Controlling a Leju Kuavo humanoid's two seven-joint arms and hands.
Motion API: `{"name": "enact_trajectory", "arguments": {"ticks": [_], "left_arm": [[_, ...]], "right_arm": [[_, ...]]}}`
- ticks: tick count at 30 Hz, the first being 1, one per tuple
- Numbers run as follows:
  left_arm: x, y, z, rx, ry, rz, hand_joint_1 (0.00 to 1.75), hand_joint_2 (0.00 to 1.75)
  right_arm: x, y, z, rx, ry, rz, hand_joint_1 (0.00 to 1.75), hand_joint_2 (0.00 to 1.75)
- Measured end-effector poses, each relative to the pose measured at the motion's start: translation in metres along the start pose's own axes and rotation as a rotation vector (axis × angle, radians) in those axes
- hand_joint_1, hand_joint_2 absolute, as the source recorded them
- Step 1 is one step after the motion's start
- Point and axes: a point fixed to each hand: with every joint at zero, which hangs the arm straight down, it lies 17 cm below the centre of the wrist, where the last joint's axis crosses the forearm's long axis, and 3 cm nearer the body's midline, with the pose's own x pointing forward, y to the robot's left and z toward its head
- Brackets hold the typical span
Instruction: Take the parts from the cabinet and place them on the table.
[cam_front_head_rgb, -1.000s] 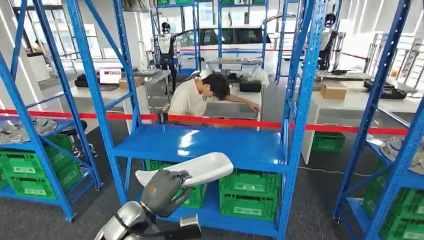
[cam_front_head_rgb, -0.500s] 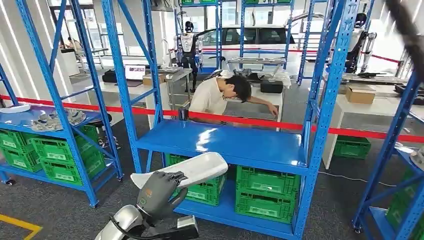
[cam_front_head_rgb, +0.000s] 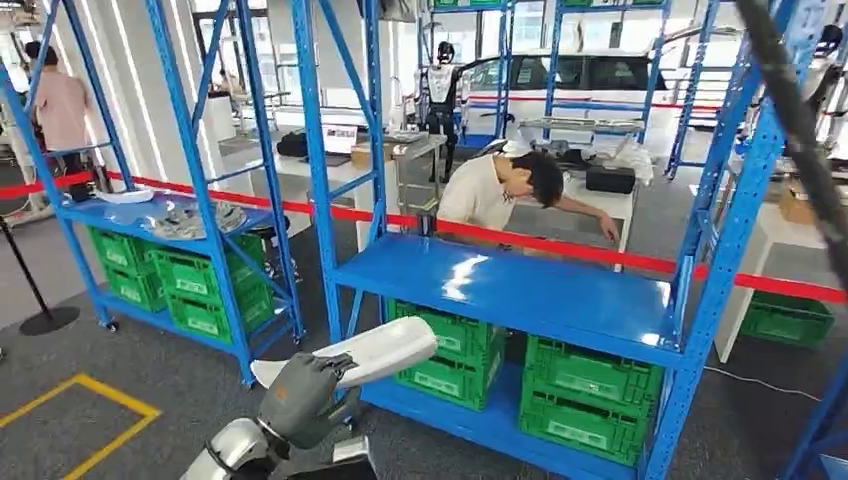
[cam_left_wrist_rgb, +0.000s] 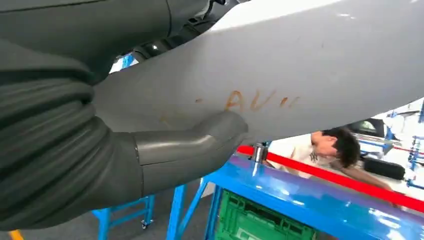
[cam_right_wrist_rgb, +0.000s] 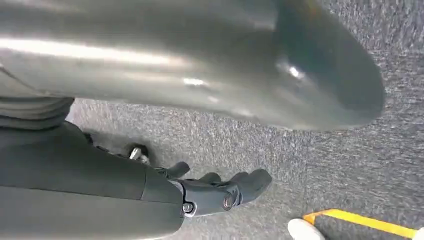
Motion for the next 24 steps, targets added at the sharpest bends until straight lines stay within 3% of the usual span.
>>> {"name": "enact_trajectory", "arguments": {"ticks": [7,24], "left_arm": [[-0.002,-0.006,0.006,-0.001,-0.008,0.018,1.75,1.75],[-0.033,-0.012,0.026,0.004,0.072,0.039,1.75,1.75]], "right_arm": [[-0.004,0.006,0.006,-0.003,0.002,0.041,0.0,0.0],[-0.004,0.012,0.011,0.003,-0.021,0.069,0.0,0.0]]}}
